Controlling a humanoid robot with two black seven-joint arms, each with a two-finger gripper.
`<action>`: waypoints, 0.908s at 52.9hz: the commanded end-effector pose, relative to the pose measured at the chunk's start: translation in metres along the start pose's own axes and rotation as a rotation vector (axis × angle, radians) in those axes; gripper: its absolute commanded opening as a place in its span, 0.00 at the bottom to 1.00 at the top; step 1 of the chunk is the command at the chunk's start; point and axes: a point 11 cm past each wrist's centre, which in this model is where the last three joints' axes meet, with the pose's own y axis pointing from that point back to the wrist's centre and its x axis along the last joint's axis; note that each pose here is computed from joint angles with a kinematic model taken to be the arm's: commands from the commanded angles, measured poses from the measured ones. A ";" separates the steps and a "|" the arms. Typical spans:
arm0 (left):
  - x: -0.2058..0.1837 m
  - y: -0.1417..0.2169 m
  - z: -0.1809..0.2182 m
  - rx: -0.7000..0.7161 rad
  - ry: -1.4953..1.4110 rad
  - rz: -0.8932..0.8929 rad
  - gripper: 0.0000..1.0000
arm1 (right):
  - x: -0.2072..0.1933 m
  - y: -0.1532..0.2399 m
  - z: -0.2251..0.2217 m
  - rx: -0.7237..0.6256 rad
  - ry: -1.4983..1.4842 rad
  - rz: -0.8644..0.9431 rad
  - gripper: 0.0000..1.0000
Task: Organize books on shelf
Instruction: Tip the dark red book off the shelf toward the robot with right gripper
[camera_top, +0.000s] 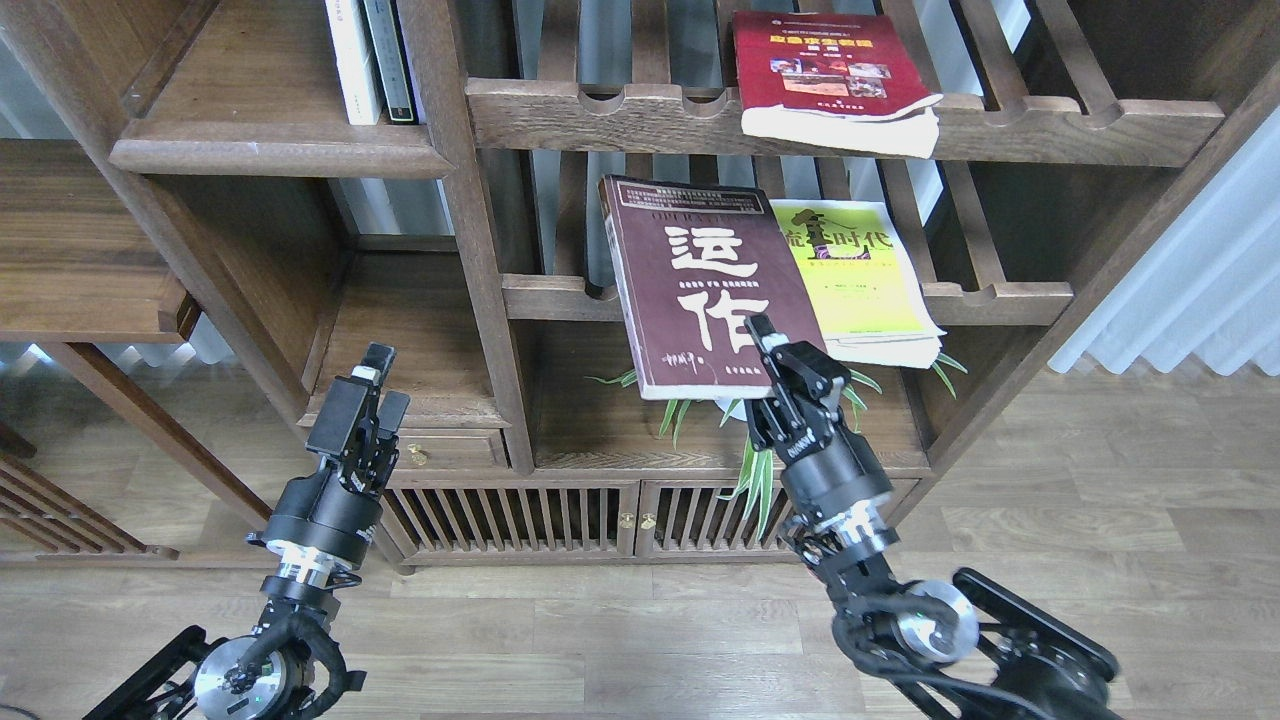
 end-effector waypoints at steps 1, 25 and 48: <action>0.000 0.000 -0.004 0.026 0.025 0.003 0.99 | 0.010 0.026 -0.003 -0.004 0.023 0.048 0.05; -0.010 -0.008 -0.007 0.173 0.124 -0.008 0.98 | 0.008 0.056 0.010 -0.137 0.044 0.082 0.05; -0.014 0.002 -0.051 0.379 0.216 -0.010 0.95 | 0.002 0.023 0.029 -0.241 0.067 0.033 0.05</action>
